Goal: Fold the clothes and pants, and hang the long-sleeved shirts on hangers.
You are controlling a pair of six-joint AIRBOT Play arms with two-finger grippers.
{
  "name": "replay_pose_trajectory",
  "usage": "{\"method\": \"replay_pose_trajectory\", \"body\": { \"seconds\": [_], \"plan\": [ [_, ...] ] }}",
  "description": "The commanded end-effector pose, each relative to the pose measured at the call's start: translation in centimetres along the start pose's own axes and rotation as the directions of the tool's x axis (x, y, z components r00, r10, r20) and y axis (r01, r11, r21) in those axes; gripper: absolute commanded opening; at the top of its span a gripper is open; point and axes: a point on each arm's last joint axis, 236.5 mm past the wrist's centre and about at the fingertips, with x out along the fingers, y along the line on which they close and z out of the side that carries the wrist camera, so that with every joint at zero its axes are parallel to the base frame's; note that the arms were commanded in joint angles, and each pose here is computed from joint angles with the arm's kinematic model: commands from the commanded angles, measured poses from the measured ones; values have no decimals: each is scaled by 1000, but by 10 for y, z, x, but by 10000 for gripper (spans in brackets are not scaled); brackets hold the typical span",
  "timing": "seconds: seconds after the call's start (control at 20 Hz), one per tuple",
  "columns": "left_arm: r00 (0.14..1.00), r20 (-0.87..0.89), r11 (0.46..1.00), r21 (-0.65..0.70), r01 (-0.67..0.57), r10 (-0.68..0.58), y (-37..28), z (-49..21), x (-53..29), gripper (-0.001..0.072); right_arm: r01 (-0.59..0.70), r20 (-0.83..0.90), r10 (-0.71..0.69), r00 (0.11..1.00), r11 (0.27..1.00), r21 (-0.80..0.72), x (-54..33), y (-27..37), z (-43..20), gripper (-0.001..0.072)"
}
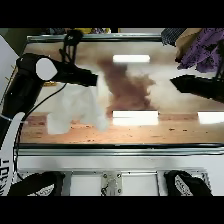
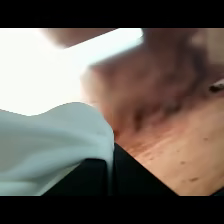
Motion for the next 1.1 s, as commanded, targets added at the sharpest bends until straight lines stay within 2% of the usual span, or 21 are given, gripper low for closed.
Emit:
{"method": "replay_pose_trajectory", "body": {
  "seconds": [0.0,0.2,0.25,0.3,0.35,0.45,0.5,0.6,0.7,0.85,1.05],
  "plan": [
    [972,99,959,214,187,-212,-125,22,-34,27,108,76,-117,990,987,117,-33,-44,16,24],
    [964,-33,920,292,263,-266,-175,-15,-3,37,103,42,-108,993,987,121,-33,-43,8,24],
    [964,-64,919,291,267,-259,-176,-23,7,300,100,35,-105,994,988,122,-33,-43,6,24],
    [965,-89,922,285,263,-248,-173,-28,17,690,99,33,-104,994,987,123,-33,-43,5,31],
    [967,-104,932,261,252,-233,-165,-29,26,712,98,30,-103,994,988,123,-33,-43,5,105],
    [975,-110,956,199,213,-194,-138,-25,36,683,95,15,-98,995,988,123,-32,-42,1,586],
    [981,-95,972,148,182,-169,-117,-18,39,683,99,0,-99,995,988,118,-32,-42,-2,647],
    [990,-86,994,19,110,-108,-68,-16,50,683,142,-51,-138,989,985,94,-33,-52,-15,646],
    [985,-156,988,-144,54,-77,-26,-44,69,684,196,-114,-187,976,977,79,-31,-67,-35,646],
    [949,-238,922,-371,108,-207,-16,-98,108,684,225,-211,-197,958,966,123,-18,-85,-78,645],
    [858,-370,832,-544,112,-357,-34,-174,153,684,346,-391,-264,882,925,156,-12,-121,-154,645]
  ]
}}
